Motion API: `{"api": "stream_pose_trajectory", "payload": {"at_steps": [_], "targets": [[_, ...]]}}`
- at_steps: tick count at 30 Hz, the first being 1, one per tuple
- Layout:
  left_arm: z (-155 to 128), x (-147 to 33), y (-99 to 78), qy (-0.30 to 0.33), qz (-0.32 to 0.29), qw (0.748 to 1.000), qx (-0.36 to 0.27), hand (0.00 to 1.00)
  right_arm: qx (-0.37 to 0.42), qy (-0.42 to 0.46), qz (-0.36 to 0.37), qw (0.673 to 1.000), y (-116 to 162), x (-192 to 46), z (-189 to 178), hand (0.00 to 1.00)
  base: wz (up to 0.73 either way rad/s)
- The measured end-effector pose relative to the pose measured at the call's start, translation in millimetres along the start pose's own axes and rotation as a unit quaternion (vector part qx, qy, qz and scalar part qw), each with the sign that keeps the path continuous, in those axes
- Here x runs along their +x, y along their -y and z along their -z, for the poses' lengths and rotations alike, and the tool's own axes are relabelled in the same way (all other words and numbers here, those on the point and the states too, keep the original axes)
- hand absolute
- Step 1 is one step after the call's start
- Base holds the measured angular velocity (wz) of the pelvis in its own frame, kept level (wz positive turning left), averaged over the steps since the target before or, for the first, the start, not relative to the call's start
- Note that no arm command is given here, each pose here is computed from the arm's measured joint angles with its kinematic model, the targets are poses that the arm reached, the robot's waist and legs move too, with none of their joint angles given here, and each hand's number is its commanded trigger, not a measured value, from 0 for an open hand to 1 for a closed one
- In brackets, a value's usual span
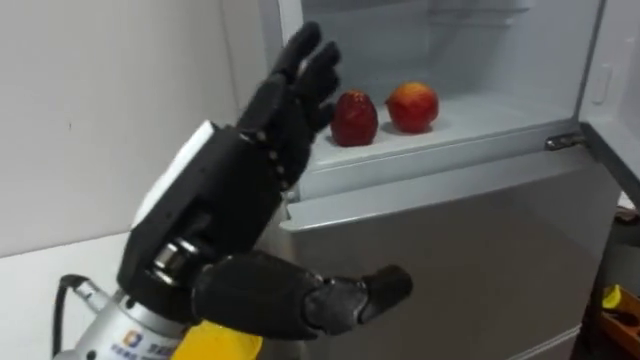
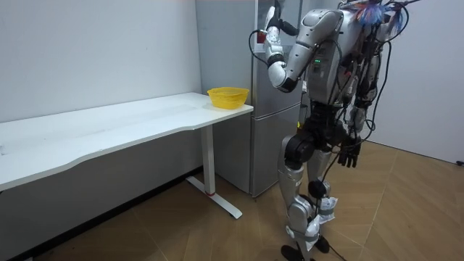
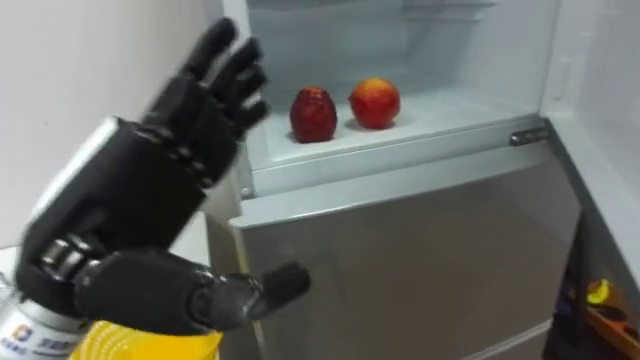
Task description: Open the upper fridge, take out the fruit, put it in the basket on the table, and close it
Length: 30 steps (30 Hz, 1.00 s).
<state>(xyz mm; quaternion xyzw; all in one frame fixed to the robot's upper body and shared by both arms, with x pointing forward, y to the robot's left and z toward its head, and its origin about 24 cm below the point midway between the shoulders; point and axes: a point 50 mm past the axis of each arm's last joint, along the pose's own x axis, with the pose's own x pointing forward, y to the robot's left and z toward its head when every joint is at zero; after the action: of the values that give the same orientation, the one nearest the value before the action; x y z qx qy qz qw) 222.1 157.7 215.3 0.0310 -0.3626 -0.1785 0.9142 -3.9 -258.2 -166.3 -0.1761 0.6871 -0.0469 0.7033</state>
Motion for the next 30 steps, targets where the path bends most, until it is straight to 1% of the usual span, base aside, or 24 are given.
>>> {"api": "stream_pose_trajectory", "payload": {"at_steps": [1,3,4,6,7,8,9,10,12,13,15,16,18,19,20,21,22,24,25,27,28,30], "targets": [[-1.6,-0.9,-4.8,0.003,-0.018,1.0,0.012,0.0,0.0,-0.002,0.002,1.0,-0.3,-0.2,2.7,0.0,0.2],[-9.7,-7.8,-21.7,0.016,-0.09,0.995,0.04,0.0,0.001,-0.002,0.011,1.0,-0.3,-0.8,6.6,0.0,0.17],[-12.5,-10.9,-25.7,0.02,-0.109,0.993,0.051,0.0,0.002,-0.001,0.015,1.0,0.2,-0.8,7.0,0.0,0.14],[-16.5,-26.9,-42.5,0.015,-0.179,0.979,0.092,0.0,0.018,-0.004,0.024,1.0,3.2,-1.2,11.7,0.0,0.12],[-16.6,-33.8,-47.9,0.007,-0.2,0.974,0.106,0.0,0.02,-0.004,0.027,0.999,3.9,-1.3,12.3,0.0,0.08],[-15.8,-47.0,-58.0,-0.014,-0.241,0.961,0.137,0.0,0.025,-0.002,0.03,0.999,4.3,-1.6,13.9,0.0,0.15],[-13.5,-59.0,-67.3,-0.035,-0.279,0.947,0.153,0.0,0.029,-0.003,0.033,0.999,4.1,-2.0,17.1,0.0,0.19],[-12.6,-64.7,-71.5,-0.044,-0.297,0.941,0.159,0.0,0.031,0.0,0.035,0.999,4.7,-1.9,16.1,0.0,0.15],[-18.5,-80.7,-85.9,-0.05,-0.365,0.911,0.186,0.0,0.033,-0.002,0.041,0.999,5.7,-2.1,17.5,0.0,0.17],[-20.5,-83.6,-88.9,-0.048,-0.38,0.904,0.192,0.0,0.035,-0.001,0.042,0.998,6.3,-2.1,17.3,0.0,0.26],[-21.0,-99.3,-100.5,-0.054,-0.432,0.872,0.225,0.0,0.039,0.003,0.052,0.998,9.1,-2.1,15.4,0.0,0.2],[-19.5,-104.4,-103.6,-0.062,-0.443,0.863,0.235,0.0,0.038,0.006,0.052,0.998,9.2,-2.1,14.5,0.0,0.2],[-14.1,-128.7,-112.1,-0.101,-0.492,0.827,0.252,0.0,0.04,0.006,0.051,0.998,7.8,-2.2,14.6,0.0,0.14],[-12.6,-134.8,-113.3,-0.11,-0.503,0.818,0.255,0.0,0.039,0.005,0.05,0.998,7.0,-2.3,15.2,0.0,0.05],[-9.5,-147.9,-115.3,-0.131,-0.526,0.799,0.26,0.0,0.04,0.0,0.05,0.998,5.5,-2.5,17.3,0.0,0.0],[-5.4,-159.5,-116.2,-0.15,-0.547,0.781,0.262,0.0,0.044,-0.008,0.049,0.998,3.0,-3.0,21.5,0.0,0.0],[-3.5,-165.0,-116.3,-0.159,-0.556,0.772,0.265,0.0,0.045,-0.011,0.048,0.998,1.6,-3.3,23.8,0.0,0.0],[6.3,-194.5,-116.4,-0.211,-0.593,0.728,0.271,0.0,0.037,-0.015,0.047,0.998,1.6,-3.4,25.0,0.0,0.02],[9.9,-202.8,-116.2,-0.227,-0.601,0.716,0.272,0.0,0.035,-0.015,0.047,0.998,2.0,-3.4,24.7,0.0,0.04],[26.0,-229.6,-113.1,-0.277,-0.634,0.674,0.258,0.0,0.034,-0.019,0.042,0.998,1.3,-3.5,26.0,0.0,0.02],[30.0,-236.2,-112.6,-0.29,-0.64,0.664,0.255,0.0,0.034,-0.022,0.039,0.998,0.8,-3.6,27.3,0.0,0.0],[46.0,-267.3,-108.7,-0.347,-0.667,0.62,0.225,0.0,0.038,-0.016,0.034,0.999,1.9,-3.2,23.4,0.0,-0.04]]}}
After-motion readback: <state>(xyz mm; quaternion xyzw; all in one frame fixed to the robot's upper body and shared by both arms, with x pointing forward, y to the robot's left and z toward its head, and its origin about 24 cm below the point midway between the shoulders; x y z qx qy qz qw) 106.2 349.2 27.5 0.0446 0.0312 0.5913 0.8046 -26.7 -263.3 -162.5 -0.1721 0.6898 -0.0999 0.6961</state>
